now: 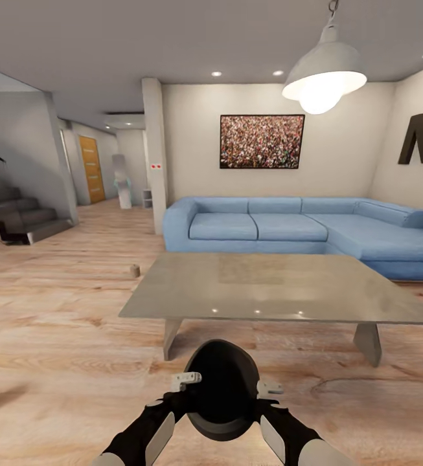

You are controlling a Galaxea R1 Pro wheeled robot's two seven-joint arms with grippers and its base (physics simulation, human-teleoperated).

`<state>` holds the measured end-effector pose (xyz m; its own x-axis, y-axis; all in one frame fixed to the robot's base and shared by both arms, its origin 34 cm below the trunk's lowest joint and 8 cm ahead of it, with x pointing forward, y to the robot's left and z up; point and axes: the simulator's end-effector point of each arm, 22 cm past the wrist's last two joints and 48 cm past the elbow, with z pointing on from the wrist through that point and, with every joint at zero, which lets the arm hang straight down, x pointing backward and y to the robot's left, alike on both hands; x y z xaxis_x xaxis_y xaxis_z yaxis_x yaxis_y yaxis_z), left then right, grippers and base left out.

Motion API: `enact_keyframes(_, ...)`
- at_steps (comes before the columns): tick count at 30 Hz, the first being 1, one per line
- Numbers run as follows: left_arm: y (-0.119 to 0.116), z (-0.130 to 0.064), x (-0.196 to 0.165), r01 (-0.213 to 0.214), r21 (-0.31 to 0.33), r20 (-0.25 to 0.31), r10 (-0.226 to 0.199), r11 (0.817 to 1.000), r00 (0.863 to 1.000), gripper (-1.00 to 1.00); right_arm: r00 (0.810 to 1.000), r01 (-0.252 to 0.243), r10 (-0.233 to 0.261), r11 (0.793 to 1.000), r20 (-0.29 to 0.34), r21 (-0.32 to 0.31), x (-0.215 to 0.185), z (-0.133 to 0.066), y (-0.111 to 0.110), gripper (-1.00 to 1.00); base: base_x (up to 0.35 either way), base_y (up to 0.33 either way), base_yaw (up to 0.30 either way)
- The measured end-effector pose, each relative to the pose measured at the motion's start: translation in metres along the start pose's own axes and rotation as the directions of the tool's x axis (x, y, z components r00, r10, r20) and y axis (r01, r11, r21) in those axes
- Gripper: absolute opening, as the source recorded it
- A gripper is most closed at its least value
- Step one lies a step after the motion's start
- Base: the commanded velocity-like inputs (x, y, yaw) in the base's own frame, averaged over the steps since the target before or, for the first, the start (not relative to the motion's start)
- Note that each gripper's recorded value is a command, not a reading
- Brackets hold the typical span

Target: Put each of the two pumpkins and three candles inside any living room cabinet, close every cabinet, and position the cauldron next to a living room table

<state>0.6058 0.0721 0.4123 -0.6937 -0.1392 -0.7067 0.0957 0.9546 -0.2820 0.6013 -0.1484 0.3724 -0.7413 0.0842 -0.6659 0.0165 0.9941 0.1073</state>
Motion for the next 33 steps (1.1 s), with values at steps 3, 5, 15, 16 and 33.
enact_keyframes(3, 0.0001, -0.0006, -0.0006, 0.000, 0.000, 0.002, 0.000, 1.000, 1.000, -1.00, 1.000, 0.001, -0.001, 1.000, 0.002, 0.000, -0.0007, -0.0006, 0.0004, -1.00, 0.000, 0.047, -0.265)
enact_keyframes(5, -0.0008, -0.0009, -0.0016, -0.001, 0.001, 0.004, 0.001, 1.000, 1.000, -1.00, 1.000, 0.000, 0.000, 1.000, 0.004, -0.001, -0.0017, -0.0009, -0.0001, -1.00, 0.008, 0.013, -0.230)
enact_keyframes(15, -0.0007, -0.0014, -0.0017, -0.001, 0.000, 0.004, 0.001, 1.000, 1.000, -1.00, 1.000, 0.001, -0.001, 1.000, 0.004, -0.001, -0.0018, -0.0014, 0.0003, -1.00, 0.221, 0.087, -0.051)
enact_keyframes(16, -0.0007, -0.0014, -0.0019, -0.001, 0.000, 0.004, 0.001, 1.000, 1.000, -1.00, 1.000, 0.001, -0.001, 1.000, 0.004, -0.001, -0.0020, -0.0014, 0.0003, -1.00, 0.290, 0.125, -0.001)
enact_keyframes(33, -0.0007, -0.0011, -0.0018, 0.000, 0.001, 0.005, 0.000, 1.000, 1.000, -1.00, 1.000, 0.002, -0.002, 1.000, 0.005, -0.001, -0.0022, -0.0011, 0.0001, -1.00, 0.081, 0.036, 0.000)
